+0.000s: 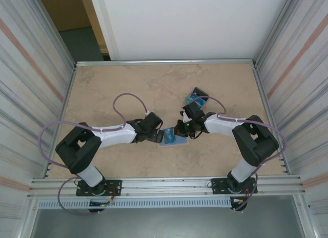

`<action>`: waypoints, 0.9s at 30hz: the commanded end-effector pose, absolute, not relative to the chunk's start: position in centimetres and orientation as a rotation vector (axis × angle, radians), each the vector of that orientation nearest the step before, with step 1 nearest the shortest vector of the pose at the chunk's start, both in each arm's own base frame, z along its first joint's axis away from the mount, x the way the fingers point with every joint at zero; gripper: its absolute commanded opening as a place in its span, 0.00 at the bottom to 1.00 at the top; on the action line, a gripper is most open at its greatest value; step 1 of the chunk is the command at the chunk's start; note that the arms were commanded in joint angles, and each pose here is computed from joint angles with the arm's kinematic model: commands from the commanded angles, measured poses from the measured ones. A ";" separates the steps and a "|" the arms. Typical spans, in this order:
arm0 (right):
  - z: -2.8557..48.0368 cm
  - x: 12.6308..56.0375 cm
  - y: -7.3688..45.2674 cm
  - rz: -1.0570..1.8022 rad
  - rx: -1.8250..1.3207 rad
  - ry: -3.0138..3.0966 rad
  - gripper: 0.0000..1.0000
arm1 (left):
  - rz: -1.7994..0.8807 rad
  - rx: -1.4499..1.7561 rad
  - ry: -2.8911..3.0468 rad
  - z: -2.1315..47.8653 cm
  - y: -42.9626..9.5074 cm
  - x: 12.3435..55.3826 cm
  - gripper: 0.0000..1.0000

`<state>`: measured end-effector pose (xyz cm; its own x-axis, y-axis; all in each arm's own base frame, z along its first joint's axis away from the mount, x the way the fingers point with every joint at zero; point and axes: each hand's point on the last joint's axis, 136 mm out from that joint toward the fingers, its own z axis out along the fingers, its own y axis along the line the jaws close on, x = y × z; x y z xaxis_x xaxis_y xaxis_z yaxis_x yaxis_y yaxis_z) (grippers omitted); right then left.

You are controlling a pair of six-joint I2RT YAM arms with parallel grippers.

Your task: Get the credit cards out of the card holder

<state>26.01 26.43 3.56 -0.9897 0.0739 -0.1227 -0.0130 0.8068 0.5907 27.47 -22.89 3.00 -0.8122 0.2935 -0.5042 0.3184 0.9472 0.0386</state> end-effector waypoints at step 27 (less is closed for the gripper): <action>2.7 25.6 25.1 0.915 0.099 2.854 0.00 | -0.065 0.610 2.456 5.3 -26.2 29.1 0.99</action>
<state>25.87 25.74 2.76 -0.9891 0.0880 -0.1183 0.0014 0.8081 0.5890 28.66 -24.99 4.60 -0.7345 0.3974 -0.5501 0.4164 0.9040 0.0970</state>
